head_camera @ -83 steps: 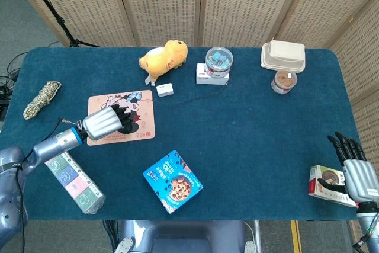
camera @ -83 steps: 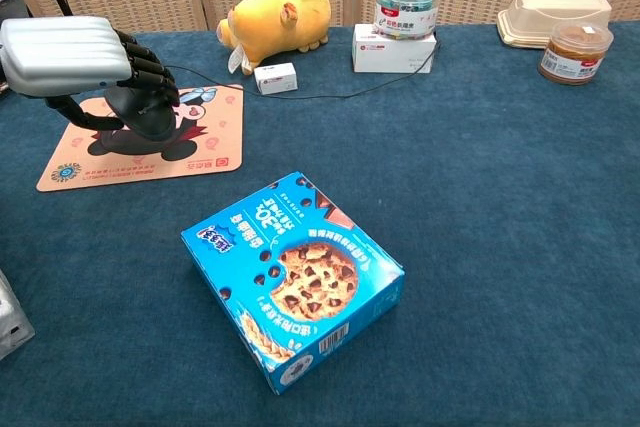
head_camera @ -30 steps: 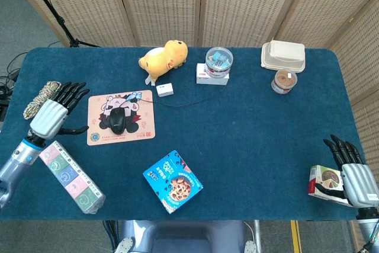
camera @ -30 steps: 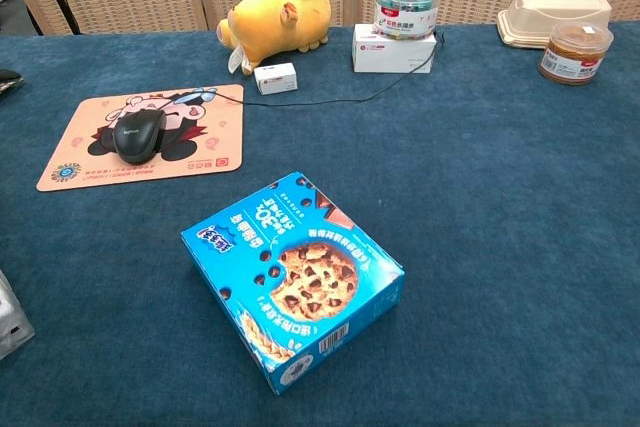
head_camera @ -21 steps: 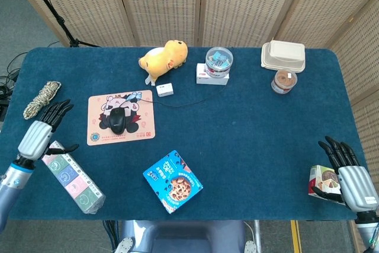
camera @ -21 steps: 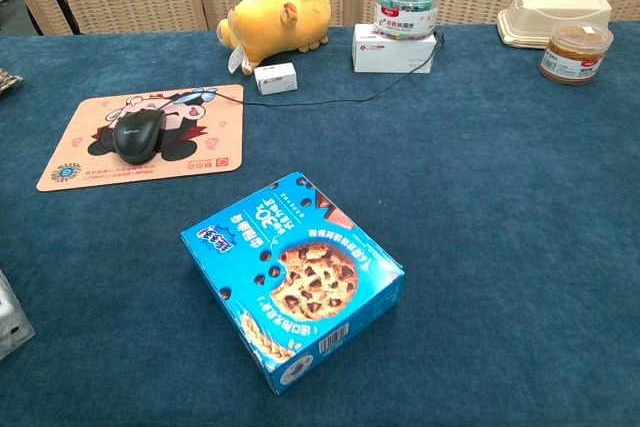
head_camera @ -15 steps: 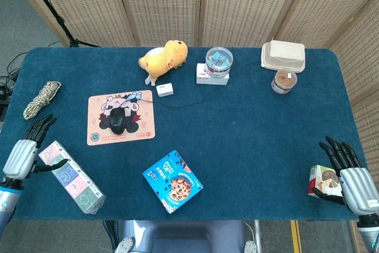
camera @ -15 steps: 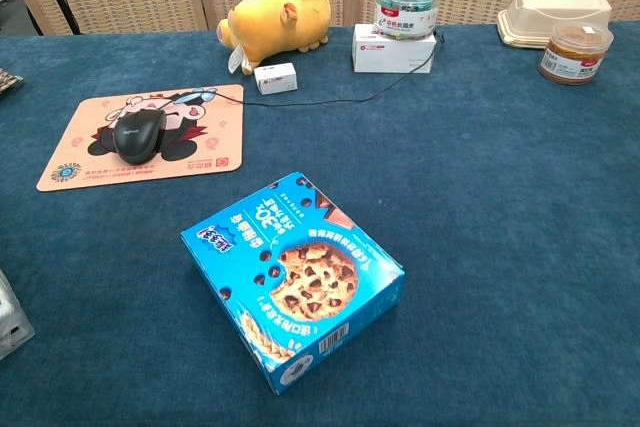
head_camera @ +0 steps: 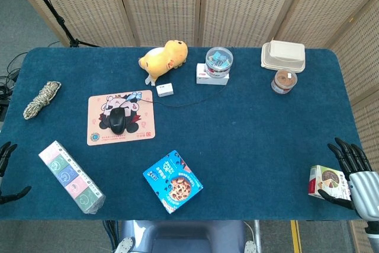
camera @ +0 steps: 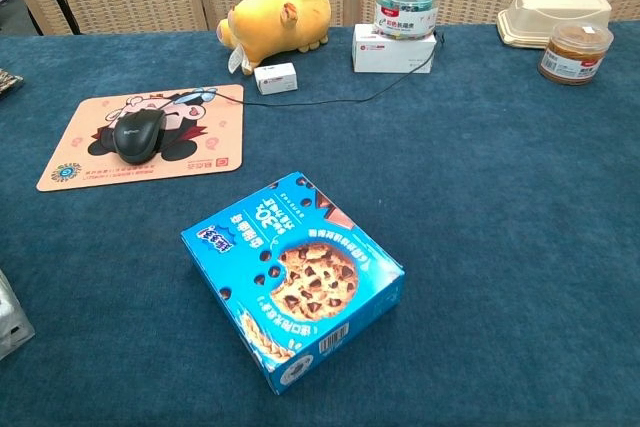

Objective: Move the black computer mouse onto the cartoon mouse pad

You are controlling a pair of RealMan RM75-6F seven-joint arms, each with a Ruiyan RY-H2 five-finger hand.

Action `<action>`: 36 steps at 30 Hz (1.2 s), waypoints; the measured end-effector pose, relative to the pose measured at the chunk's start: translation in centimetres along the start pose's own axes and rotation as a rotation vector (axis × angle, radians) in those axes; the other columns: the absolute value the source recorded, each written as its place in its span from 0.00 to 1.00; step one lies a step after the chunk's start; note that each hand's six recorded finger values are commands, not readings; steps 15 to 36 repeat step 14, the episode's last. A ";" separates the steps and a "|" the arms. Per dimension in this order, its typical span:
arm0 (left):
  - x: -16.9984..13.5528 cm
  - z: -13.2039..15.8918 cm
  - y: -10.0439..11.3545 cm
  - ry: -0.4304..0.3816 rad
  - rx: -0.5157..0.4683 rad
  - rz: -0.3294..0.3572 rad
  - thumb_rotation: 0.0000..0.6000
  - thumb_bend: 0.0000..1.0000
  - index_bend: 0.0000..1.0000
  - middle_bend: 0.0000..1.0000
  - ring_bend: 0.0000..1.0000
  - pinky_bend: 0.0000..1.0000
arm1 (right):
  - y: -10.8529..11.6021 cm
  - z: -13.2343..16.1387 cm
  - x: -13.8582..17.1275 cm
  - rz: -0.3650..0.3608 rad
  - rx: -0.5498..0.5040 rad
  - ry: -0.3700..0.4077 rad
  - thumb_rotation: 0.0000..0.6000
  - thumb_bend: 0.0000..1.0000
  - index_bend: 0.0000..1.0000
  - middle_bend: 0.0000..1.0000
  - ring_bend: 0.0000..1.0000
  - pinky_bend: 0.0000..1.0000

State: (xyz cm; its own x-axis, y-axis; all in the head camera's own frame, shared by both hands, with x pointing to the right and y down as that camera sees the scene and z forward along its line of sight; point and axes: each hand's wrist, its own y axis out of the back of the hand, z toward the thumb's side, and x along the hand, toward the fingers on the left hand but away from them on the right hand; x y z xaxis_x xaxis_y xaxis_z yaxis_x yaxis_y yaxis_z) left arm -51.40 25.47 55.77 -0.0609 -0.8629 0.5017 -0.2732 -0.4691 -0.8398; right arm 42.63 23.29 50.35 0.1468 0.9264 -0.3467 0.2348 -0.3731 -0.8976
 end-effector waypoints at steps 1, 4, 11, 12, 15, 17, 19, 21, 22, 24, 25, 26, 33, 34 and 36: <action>-0.1 0.0 0.0 -0.001 0.000 0.000 1.00 0.15 0.00 0.00 0.00 0.00 | 0.0 0.0 0.1 0.000 -0.002 -0.001 1.00 0.00 0.00 0.00 0.00 0.00; -0.4 0.0 0.2 -0.003 0.002 0.002 1.00 0.15 0.00 0.00 0.00 0.00 | 0.2 0.0 0.2 -0.002 -0.008 -0.003 1.00 0.00 0.00 0.00 0.00 0.00; -0.7 0.3 0.6 -0.029 -0.015 0.010 1.00 0.15 0.00 0.00 0.00 0.00 | 0.7 0.3 0.6 -0.016 -0.022 0.010 1.00 0.00 0.00 0.00 0.00 0.00; -0.9 0.3 0.7 -0.032 -0.016 0.013 1.00 0.15 0.00 0.00 0.00 0.00 | 0.7 0.4 0.7 -0.014 -0.023 0.013 1.00 0.00 0.00 0.00 0.00 0.00; -1.1 0.3 0.8 -0.037 -0.021 0.017 1.00 0.15 0.00 0.00 0.00 0.00 | 0.7 0.5 0.8 -0.012 -0.028 0.018 1.00 0.00 0.00 0.00 0.00 0.00; -1.1 0.3 0.8 -0.037 -0.021 0.017 1.00 0.15 0.00 0.00 0.00 0.00 | 0.7 0.5 0.8 -0.012 -0.028 0.018 1.00 0.00 0.00 0.00 0.00 0.00; -1.1 0.3 0.8 -0.037 -0.021 0.017 1.00 0.15 0.00 0.00 0.00 0.00 | 0.7 0.5 0.8 -0.012 -0.028 0.018 1.00 0.00 0.00 0.00 0.00 0.00; -1.1 0.3 0.8 -0.037 -0.021 0.017 1.00 0.15 0.00 0.00 0.00 0.00 | 0.7 0.5 0.8 -0.012 -0.028 0.018 1.00 0.00 0.00 0.00 0.00 0.00; -1.1 0.3 0.8 -0.037 -0.021 0.017 1.00 0.15 0.00 0.00 0.00 0.00 | 0.7 0.5 0.8 -0.012 -0.028 0.018 1.00 0.00 0.00 0.00 0.00 0.00; -1.1 0.3 0.8 -0.037 -0.021 0.017 1.00 0.15 0.00 0.00 0.00 0.00 | 0.7 0.5 0.8 -0.012 -0.028 0.018 1.00 0.00 0.00 0.00 0.00 0.00; -1.1 0.3 0.8 -0.037 -0.021 0.017 1.00 0.15 0.00 0.00 0.00 0.00 | 0.7 0.5 0.8 -0.012 -0.028 0.018 1.00 0.00 0.00 0.00 0.00 0.00; -1.1 0.3 0.8 -0.037 -0.021 0.017 1.00 0.15 0.00 0.00 0.00 0.00 | 0.7 0.5 0.8 -0.012 -0.028 0.018 1.00 0.00 0.00 0.00 0.00 0.00; -1.1 0.3 0.8 -0.037 -0.021 0.017 1.00 0.15 0.00 0.00 0.00 0.00 | 0.7 0.5 0.8 -0.012 -0.028 0.018 1.00 0.00 0.00 0.00 0.00 0.00; -1.1 0.3 0.8 -0.037 -0.021 0.017 1.00 0.15 0.00 0.00 0.00 0.00 | 0.7 0.5 0.8 -0.012 -0.028 0.018 1.00 0.00 0.00 0.00 0.00 0.00; -1.1 0.3 0.8 -0.037 -0.021 0.017 1.00 0.15 0.00 0.00 0.00 0.00 | 0.7 0.5 0.8 -0.012 -0.028 0.018 1.00 0.00 0.00 0.00 0.00 0.00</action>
